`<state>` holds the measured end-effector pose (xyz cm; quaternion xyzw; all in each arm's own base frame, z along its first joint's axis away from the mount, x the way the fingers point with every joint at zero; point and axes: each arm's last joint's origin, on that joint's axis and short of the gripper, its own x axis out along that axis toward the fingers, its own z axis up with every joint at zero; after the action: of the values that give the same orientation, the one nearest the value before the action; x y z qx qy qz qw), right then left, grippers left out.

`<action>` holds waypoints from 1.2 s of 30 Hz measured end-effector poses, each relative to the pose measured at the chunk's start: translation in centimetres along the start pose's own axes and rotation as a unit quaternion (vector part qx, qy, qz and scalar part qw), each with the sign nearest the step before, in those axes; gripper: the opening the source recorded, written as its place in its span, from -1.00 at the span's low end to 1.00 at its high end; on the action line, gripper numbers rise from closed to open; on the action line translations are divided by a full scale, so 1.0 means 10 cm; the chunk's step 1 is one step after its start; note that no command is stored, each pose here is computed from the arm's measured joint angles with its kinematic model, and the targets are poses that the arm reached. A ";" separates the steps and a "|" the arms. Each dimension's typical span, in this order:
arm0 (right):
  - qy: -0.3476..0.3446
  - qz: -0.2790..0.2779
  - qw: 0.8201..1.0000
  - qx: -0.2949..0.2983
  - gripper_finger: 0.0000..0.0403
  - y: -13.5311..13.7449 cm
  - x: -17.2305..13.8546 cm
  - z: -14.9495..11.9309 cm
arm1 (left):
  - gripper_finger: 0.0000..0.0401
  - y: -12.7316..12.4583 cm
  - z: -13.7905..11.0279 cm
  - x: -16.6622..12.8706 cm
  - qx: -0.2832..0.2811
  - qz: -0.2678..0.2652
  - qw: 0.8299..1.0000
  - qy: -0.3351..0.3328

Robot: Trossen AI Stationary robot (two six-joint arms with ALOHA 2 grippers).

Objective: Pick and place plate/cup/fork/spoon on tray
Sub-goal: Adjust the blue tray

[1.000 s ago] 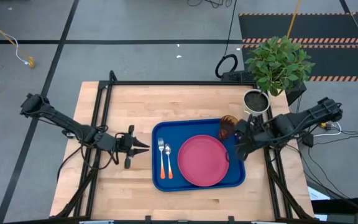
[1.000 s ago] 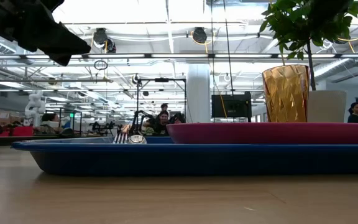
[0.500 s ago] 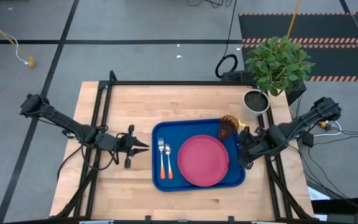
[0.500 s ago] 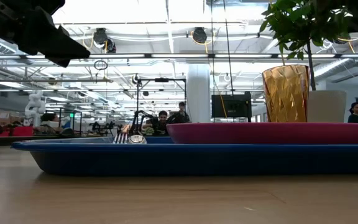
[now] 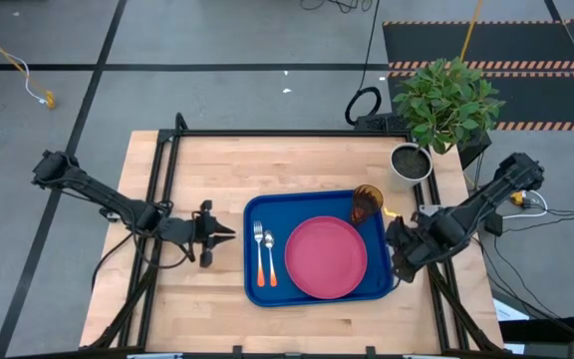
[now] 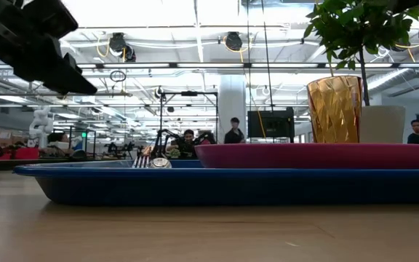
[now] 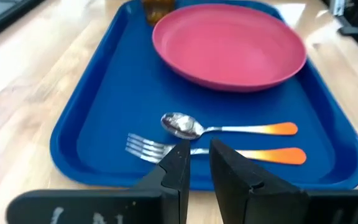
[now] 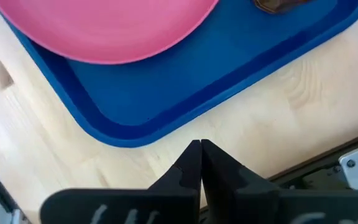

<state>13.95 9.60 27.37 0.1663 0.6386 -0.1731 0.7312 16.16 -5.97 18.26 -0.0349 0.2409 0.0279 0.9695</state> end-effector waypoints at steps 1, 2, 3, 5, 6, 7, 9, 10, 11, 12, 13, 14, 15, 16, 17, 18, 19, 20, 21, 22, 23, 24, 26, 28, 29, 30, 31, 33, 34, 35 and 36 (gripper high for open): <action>-0.002 -0.002 1.000 -0.010 -1.00 0.01 0.01 -0.01 | -0.69 0.00 -0.01 0.00 -0.004 0.005 1.000 0.004; -0.006 -0.007 1.000 -0.023 -1.00 0.01 0.02 -0.03 | -0.69 0.01 -0.02 0.00 -0.009 0.009 1.000 0.010; -0.006 -0.011 0.999 -0.035 -1.00 0.00 0.05 -0.04 | -0.69 0.01 -0.03 0.00 -0.012 0.012 1.000 0.015; 0.001 -0.023 0.999 -0.045 -1.00 -0.01 0.12 -0.08 | -0.69 0.02 -0.05 0.00 -0.016 0.014 1.000 0.023; 0.007 -0.031 0.999 -0.044 -1.00 -0.02 0.15 -0.09 | -0.69 0.01 -0.06 -0.01 -0.015 0.013 0.999 0.025; 0.018 -0.035 0.998 -0.043 -1.00 -0.04 0.19 -0.11 | -0.69 0.00 -0.06 -0.01 -0.014 0.011 1.000 0.026; 0.044 -0.042 0.997 -0.037 -1.00 -0.07 0.28 -0.14 | -0.69 -0.01 -0.06 -0.01 -0.011 0.008 1.000 0.026; 0.059 -0.047 0.997 -0.034 -1.00 -0.09 0.34 -0.17 | -0.69 -0.01 -0.07 -0.01 -0.009 0.008 1.000 0.027; 0.074 -0.051 0.996 -0.030 -1.00 -0.10 0.38 -0.19 | -0.69 -0.01 -0.07 -0.01 -0.007 0.009 0.999 0.031; 0.088 -0.055 0.994 -0.025 -1.00 -0.12 0.44 -0.21 | -0.69 0.00 -0.09 -0.02 -0.005 0.012 0.999 0.038; 0.099 -0.059 0.993 -0.019 -1.00 -0.14 0.49 -0.23 | -0.69 0.01 -0.11 -0.02 -0.004 0.017 0.999 0.046; 0.106 -0.062 0.992 -0.017 -1.00 -0.16 0.53 -0.25 | -0.69 0.01 -0.12 -0.01 -0.005 0.023 0.998 0.054; 0.107 -0.063 0.992 -0.016 -1.00 -0.17 0.58 -0.26 | -0.69 0.01 -0.14 0.00 -0.007 0.030 0.998 0.062; 0.107 -0.063 0.992 -0.016 -1.00 -0.17 0.61 -0.26 | -0.69 0.02 -0.17 0.01 -0.007 0.036 0.997 0.074; 0.106 -0.060 0.992 -0.017 -1.00 -0.17 0.65 -0.27 | -0.69 0.02 -0.20 0.02 -0.007 0.041 0.995 0.087; 0.104 -0.056 0.993 -0.018 -1.00 -0.17 0.68 -0.27 | -0.69 0.02 -0.23 0.04 -0.010 0.047 0.994 0.098; 0.102 -0.050 0.993 -0.020 -1.00 -0.16 0.70 -0.27 | -0.69 0.02 -0.26 0.06 -0.011 0.052 0.992 0.111; 0.101 -0.048 0.994 -0.020 -1.00 -0.16 0.72 -0.27 | -0.69 0.02 -0.29 0.08 -0.012 0.058 0.990 0.125; 0.100 -0.048 0.994 -0.018 -1.00 -0.17 0.74 -0.28 | -0.69 0.02 -0.32 0.10 -0.012 0.062 0.988 0.139; 0.101 -0.049 0.994 -0.016 -1.00 -0.17 0.76 -0.28 | -0.69 0.02 -0.35 0.12 -0.015 0.063 0.987 0.150; 0.102 -0.049 0.993 -0.014 -1.00 -0.18 0.77 -0.29 | -0.69 0.01 -0.37 0.14 -0.017 0.062 0.985 0.159; 0.106 -0.046 0.993 -0.011 -1.00 -0.18 0.78 -0.29 | -0.69 0.01 -0.39 0.16 -0.018 0.061 0.984 0.168; 0.110 -0.042 0.993 -0.009 -1.00 -0.18 0.80 -0.30 | -0.69 0.00 -0.42 0.19 -0.022 0.056 0.982 0.181; 0.111 -0.044 0.993 -0.009 -1.00 -0.18 0.81 -0.30 | -0.69 -0.01 -0.44 0.21 -0.022 0.053 0.980 0.189; 0.112 -0.045 0.993 -0.009 -1.00 -0.19 0.82 -0.30 | -0.69 -0.02 -0.44 0.22 -0.022 0.053 0.980 0.191; 0.112 -0.046 0.993 -0.009 -1.00 -0.19 0.82 -0.31 | -0.69 -0.02 -0.43 0.23 -0.023 0.053 0.980 0.190; 0.112 -0.047 0.993 -0.007 -1.00 -0.19 0.83 -0.31 | -0.69 -0.03 -0.41 0.24 -0.023 0.052 0.980 0.188; 0.112 -0.048 0.993 -0.004 -1.00 -0.20 0.84 -0.31 | -0.69 -0.04 -0.38 0.26 -0.018 0.051 0.981 0.186; 0.112 -0.047 0.993 -0.004 -1.00 -0.20 0.85 -0.31 | -0.69 -0.05 -0.37 0.27 -0.016 0.052 0.981 0.187; 0.112 -0.047 0.993 -0.004 -1.00 -0.20 0.86 -0.32 | -0.69 -0.04 -0.37 0.28 -0.012 0.054 0.981 0.188; 0.112 -0.047 0.993 -0.005 -1.00 -0.20 0.86 -0.32 | -0.69 -0.04 -0.36 0.30 -0.009 0.058 0.980 0.189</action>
<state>11.28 8.97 18.35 0.1510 0.7246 -0.1840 0.6468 17.13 -6.52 13.67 -0.0339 0.4212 0.0790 0.9029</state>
